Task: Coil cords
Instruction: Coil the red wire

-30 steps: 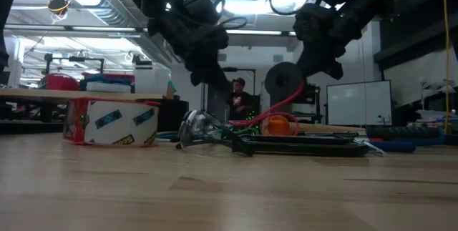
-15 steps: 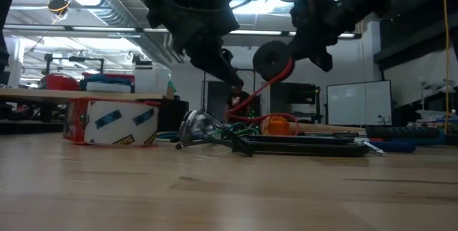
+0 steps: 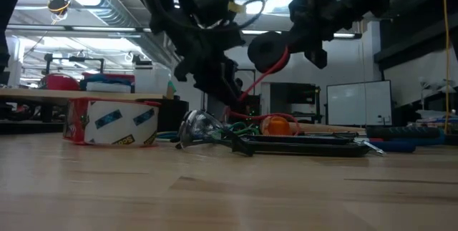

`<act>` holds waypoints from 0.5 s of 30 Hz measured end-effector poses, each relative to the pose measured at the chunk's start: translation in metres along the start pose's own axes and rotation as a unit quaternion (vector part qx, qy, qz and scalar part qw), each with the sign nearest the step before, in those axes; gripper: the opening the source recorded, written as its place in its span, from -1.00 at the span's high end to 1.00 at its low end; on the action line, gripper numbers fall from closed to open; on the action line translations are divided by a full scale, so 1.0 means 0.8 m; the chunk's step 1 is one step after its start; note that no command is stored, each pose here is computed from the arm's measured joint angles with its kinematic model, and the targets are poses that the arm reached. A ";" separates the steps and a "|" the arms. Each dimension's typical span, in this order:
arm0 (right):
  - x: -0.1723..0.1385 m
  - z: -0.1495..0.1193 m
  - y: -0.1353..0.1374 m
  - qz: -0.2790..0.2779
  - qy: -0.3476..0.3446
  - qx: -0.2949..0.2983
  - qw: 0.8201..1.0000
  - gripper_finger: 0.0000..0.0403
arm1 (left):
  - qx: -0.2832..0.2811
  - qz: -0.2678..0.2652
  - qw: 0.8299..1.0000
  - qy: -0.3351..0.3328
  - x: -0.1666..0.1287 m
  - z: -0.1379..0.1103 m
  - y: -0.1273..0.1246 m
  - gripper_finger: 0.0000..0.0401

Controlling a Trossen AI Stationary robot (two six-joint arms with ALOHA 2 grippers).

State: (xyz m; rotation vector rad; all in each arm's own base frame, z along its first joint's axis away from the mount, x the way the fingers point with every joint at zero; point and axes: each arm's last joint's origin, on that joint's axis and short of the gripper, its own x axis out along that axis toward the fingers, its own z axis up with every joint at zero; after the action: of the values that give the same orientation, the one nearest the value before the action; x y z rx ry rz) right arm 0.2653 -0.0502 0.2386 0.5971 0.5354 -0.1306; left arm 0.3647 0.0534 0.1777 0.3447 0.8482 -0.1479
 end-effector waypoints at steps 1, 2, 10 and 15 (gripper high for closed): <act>0.000 0.000 0.000 0.003 0.002 0.000 1.000 0.97 | 0.000 0.003 1.000 0.009 0.001 -0.002 0.000 0.23; 0.000 0.000 0.000 0.004 0.002 0.000 1.000 0.97 | 0.001 0.008 1.000 0.016 0.004 -0.004 0.000 0.25; 0.000 -0.001 0.001 0.013 0.012 0.001 1.000 0.97 | -0.011 0.034 0.998 0.042 0.003 -0.012 0.009 0.61; 0.000 -0.002 0.001 0.017 0.017 0.002 1.000 0.97 | -0.021 0.037 0.998 0.046 0.003 -0.016 0.015 0.95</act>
State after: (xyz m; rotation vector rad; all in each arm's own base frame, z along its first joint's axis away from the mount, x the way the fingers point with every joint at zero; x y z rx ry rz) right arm 0.2647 -0.0487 0.2377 0.6124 0.5568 -0.0887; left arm 0.3601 0.0692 0.1711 0.3454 0.9270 -0.0449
